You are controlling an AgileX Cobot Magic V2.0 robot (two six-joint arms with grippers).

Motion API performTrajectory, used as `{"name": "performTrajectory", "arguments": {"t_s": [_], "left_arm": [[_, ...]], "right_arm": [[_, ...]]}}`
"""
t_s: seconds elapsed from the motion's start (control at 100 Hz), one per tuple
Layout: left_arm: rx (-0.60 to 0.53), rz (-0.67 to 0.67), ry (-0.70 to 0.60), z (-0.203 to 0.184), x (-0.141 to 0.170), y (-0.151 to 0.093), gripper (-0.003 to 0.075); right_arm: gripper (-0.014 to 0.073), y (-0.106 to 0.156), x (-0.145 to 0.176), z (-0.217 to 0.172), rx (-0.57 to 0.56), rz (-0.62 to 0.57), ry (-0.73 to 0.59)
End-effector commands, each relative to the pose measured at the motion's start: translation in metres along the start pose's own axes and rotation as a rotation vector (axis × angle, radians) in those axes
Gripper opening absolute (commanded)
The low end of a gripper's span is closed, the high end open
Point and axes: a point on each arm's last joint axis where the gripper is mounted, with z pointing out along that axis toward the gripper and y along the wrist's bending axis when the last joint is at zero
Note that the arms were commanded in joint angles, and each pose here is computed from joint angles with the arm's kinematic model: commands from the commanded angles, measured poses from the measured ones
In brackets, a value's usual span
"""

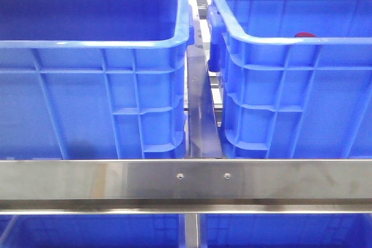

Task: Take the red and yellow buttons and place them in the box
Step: 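Open the right gripper and lift away from the red button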

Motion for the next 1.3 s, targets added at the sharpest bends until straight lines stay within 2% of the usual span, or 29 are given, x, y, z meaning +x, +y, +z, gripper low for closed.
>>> {"name": "performTrajectory", "arguments": {"t_s": [0.0,0.06,0.13,0.37,0.46,0.58,0.65,0.72,0.89,0.96,1.15,1.29], "left_arm": [[-0.002,-0.020,-0.100,-0.004,-0.014,0.000,-0.0019],[-0.002,-0.020,-0.100,-0.004,-0.014,0.000,-0.0019],[-0.002,-0.020,-0.100,-0.004,-0.014,0.000,-0.0019],[-0.002,-0.020,-0.102,-0.004,-0.014,0.000,-0.0019],[-0.003,-0.020,-0.106,-0.004,-0.014,0.000,-0.0018],[-0.003,-0.020,-0.106,-0.004,-0.014,0.000,-0.0004],[-0.003,-0.020,-0.106,-0.004,-0.014,0.000,0.0051],[-0.003,-0.020,-0.106,-0.004,-0.014,0.000,0.0146],[-0.003,-0.020,-0.105,-0.003,-0.015,0.000,0.0470],[-0.004,-0.021,-0.106,-0.002,-0.015,0.000,0.0542],[0.008,-0.047,-0.086,0.010,-0.020,0.000,0.0557],[0.009,-0.078,-0.020,0.036,-0.030,0.002,0.0557]], "right_arm": [[0.0517,-0.002,-0.002,-0.020,-0.024,-0.012,-0.049],[0.0496,-0.005,0.004,-0.028,-0.027,-0.012,-0.052],[0.0428,-0.008,0.010,-0.037,-0.034,-0.010,-0.060],[0.0034,-0.012,0.013,-0.054,-0.038,-0.003,-0.102],[-0.0069,-0.012,0.013,-0.054,-0.039,-0.003,-0.102],[-0.0067,-0.011,0.013,-0.054,-0.046,-0.003,-0.101],[-0.0067,-0.011,0.013,-0.054,-0.047,-0.003,-0.100],[-0.0067,-0.011,0.013,-0.054,-0.048,-0.003,-0.100],[-0.0067,-0.011,0.013,-0.054,-0.048,-0.003,-0.100],[-0.0067,-0.011,0.013,-0.054,-0.048,-0.003,-0.100],[-0.0067,-0.011,0.013,-0.054,-0.049,-0.003,-0.100],[-0.0067,-0.010,0.013,-0.054,-0.052,-0.003,-0.099]]}}
